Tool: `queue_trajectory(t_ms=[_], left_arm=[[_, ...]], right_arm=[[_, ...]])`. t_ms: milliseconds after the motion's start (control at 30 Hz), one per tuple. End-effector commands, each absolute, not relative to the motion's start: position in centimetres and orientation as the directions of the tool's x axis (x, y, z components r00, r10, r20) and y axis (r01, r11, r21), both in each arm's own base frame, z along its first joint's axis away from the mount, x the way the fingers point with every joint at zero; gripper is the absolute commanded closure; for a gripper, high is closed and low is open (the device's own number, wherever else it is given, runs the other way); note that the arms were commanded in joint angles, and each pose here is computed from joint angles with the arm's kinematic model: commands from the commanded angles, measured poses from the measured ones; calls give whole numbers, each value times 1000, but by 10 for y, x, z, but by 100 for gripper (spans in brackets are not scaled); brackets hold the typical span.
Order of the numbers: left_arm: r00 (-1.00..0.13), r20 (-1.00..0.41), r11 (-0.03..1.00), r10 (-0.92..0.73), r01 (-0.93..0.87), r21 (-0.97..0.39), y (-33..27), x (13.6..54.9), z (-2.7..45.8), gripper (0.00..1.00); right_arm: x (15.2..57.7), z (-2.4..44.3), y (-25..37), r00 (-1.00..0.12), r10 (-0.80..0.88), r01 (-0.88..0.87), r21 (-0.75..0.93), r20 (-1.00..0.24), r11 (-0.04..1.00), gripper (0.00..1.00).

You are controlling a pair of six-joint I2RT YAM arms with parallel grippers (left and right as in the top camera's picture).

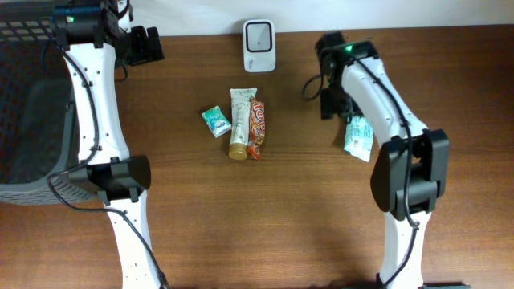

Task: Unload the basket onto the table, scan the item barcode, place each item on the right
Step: 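Carry the wipes pack rightward and set it on the table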

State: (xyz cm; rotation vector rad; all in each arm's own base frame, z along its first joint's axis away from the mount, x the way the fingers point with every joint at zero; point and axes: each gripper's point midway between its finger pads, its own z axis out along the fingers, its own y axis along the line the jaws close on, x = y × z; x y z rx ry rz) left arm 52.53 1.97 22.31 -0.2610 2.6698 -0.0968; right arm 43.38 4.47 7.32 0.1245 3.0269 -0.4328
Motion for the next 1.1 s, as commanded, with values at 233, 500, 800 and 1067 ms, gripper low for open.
queue_trajectory(t_ms=[233, 500, 800, 1067], left_arm=[[-886, -425, 982, -188, -155, -112, 19, 525, 220, 1], [-886, -425, 982, -188, -155, -112, 19, 525, 220, 1], [-886, -425, 982, -188, -155, -112, 19, 525, 220, 1], [-886, -425, 982, -188, -155, -112, 19, 525, 220, 1]], right_arm=[[421, 20, 10, -990, 61, 114, -464, -126, 878, 35], [425, 24, 35, -991, 81, 112, -329, -107, 937, 72], [438, 104, 188, -999, -22, -44, 521, -47, 853, 73], [415, 43, 187, -998, 18, 53, 683, 58, 729, 63]])
